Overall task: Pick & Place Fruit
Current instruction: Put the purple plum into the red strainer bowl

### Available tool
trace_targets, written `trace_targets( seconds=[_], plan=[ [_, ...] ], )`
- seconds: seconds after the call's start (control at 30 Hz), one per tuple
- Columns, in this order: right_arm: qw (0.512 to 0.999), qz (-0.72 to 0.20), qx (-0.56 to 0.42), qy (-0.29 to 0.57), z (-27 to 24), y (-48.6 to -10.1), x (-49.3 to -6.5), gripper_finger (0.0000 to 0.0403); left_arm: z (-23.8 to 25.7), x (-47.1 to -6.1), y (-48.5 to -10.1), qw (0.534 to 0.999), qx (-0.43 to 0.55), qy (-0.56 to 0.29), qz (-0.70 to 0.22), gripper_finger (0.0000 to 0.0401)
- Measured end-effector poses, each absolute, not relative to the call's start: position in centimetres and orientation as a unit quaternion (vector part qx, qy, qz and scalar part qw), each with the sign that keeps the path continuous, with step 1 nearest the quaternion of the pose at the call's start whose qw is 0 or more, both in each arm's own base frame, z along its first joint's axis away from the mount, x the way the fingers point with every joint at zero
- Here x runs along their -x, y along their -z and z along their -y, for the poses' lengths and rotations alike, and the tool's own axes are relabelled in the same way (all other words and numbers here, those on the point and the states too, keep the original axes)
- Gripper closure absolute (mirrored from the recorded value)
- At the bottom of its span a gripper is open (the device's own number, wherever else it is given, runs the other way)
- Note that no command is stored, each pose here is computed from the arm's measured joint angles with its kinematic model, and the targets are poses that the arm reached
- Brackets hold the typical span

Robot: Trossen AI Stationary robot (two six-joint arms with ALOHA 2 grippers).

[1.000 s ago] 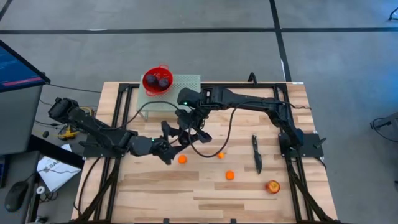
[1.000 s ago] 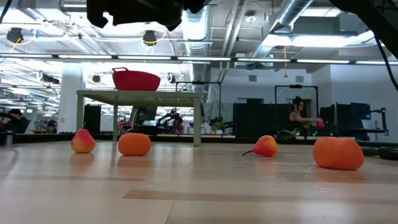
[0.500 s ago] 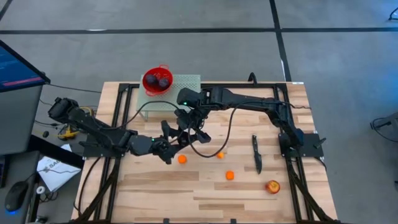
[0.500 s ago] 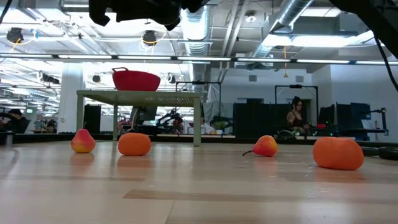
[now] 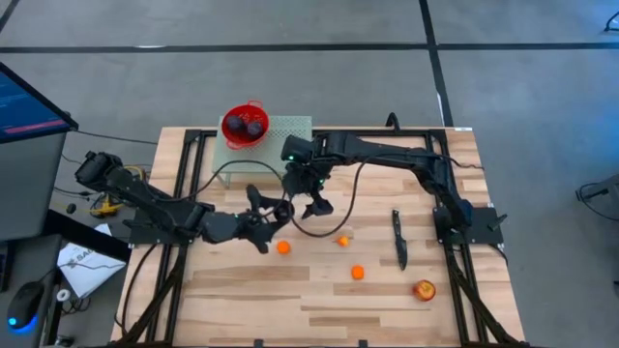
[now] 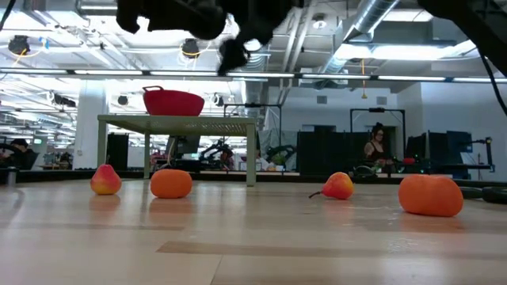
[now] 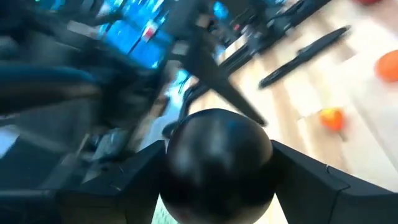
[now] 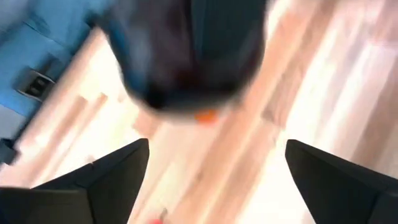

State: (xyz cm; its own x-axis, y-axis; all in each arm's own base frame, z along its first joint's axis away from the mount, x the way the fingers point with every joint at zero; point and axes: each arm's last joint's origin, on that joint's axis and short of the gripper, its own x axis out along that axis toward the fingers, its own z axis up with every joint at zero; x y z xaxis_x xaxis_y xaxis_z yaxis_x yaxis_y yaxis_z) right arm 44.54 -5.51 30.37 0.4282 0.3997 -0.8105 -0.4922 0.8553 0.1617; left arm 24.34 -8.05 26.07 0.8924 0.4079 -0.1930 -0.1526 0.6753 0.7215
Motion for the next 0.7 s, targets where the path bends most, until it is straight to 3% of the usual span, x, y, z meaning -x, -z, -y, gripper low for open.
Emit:
trace_targets(
  seconds=[0.13,0.27,0.5,0.7],
  plan=[
    [0.829,-0.502,0.032,-0.246,6.5,-28.4,-44.1,0.0038,7.5,-24.1,-25.5,0.879,-0.379,-0.2,-0.21,0.014],
    [0.83,-0.506,0.036,-0.232,6.6,-27.4,-44.3,0.0054,7.1,-24.3,-25.4,0.883,-0.373,-0.19,-0.212,0.0137],
    [0.859,-0.457,0.06,-0.223,6.6,-28.6,-44.9,0.0079,7.1,-24.3,-25.4,0.888,-0.371,-0.171,-0.209,0.014],
    [0.855,-0.478,0.093,-0.177,7.0,-30.5,-43.4,0.0083,7.0,-24.4,-25.4,0.893,-0.36,-0.173,-0.207,0.0134]
  ],
)
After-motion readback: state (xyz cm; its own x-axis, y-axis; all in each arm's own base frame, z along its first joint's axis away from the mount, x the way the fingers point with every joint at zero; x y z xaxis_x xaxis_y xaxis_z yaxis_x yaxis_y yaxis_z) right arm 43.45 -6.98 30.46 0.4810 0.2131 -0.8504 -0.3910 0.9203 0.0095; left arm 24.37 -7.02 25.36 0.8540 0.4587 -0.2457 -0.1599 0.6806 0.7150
